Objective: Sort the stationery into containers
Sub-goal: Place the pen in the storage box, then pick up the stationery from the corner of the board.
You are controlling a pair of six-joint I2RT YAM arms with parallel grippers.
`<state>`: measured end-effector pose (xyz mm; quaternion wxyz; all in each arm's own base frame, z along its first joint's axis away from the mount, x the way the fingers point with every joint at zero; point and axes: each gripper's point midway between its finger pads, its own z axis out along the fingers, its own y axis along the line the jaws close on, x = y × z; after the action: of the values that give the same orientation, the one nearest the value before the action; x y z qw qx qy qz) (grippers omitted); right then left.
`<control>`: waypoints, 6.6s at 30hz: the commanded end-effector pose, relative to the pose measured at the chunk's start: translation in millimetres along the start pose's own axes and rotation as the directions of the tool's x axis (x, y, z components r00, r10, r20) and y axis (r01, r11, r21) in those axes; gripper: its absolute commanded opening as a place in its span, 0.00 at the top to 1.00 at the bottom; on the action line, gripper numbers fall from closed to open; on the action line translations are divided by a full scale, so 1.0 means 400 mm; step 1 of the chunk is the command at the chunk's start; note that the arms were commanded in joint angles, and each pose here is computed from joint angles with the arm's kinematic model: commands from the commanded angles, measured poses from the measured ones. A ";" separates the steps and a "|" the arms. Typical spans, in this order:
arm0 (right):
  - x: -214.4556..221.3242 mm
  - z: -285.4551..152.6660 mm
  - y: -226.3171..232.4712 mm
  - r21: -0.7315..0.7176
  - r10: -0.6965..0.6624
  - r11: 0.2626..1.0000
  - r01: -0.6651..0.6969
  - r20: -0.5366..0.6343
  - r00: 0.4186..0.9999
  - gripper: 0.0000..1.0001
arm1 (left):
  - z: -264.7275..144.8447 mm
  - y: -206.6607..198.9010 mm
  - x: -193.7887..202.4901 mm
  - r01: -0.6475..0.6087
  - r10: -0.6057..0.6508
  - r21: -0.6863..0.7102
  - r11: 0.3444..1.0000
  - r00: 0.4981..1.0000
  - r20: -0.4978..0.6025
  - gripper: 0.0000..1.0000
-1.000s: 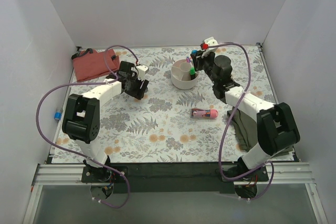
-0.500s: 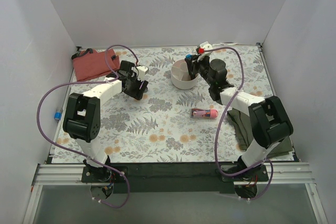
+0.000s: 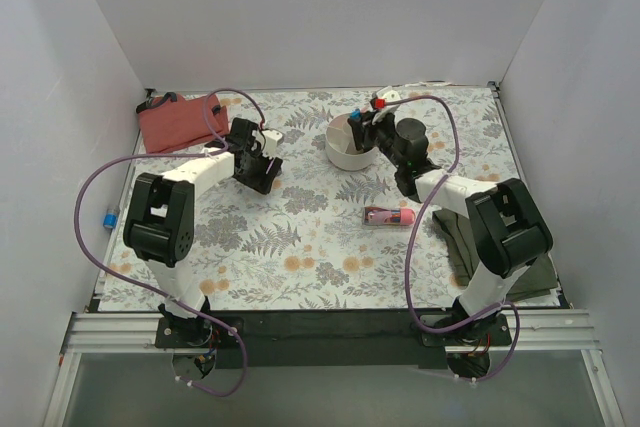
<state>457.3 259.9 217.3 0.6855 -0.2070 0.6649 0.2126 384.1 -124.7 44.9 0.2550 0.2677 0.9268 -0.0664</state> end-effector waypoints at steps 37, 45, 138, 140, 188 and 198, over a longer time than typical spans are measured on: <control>-0.039 -0.054 0.000 0.126 -0.156 0.982 0.144 0.095 0.983 0.38 | -0.003 0.007 -0.075 -0.005 0.004 0.011 1.000 0.999 0.033 0.41; -0.164 -0.089 0.013 0.099 -0.161 0.983 0.153 0.073 0.984 0.27 | -0.062 0.029 -0.116 -0.025 0.030 -0.041 0.999 0.991 0.129 0.41; -0.047 0.021 0.306 -0.443 -0.362 0.878 0.181 -0.368 0.857 0.02 | -0.288 0.799 0.631 -0.791 0.884 0.482 0.377 0.151 -0.443 0.20; -0.045 0.022 0.311 -0.447 -0.363 0.876 0.179 -0.367 0.856 0.02 | -0.285 0.800 0.632 -0.792 0.885 0.482 0.374 0.150 -0.440 0.20; -0.007 0.027 0.329 -0.486 -0.365 0.862 0.144 -0.398 0.842 0.02 | -0.250 0.746 0.549 -0.898 0.904 0.315 0.306 0.171 -0.391 0.23; 0.004 0.034 0.331 -0.490 -0.365 0.861 0.134 -0.412 0.835 0.02 | -0.243 0.732 0.573 -0.879 0.907 0.354 0.320 0.176 -0.382 0.39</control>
<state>390.4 367.0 203.6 0.4411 -0.4873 0.7280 0.1949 325.0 269.8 21.9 -0.0139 0.6759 0.7146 0.1798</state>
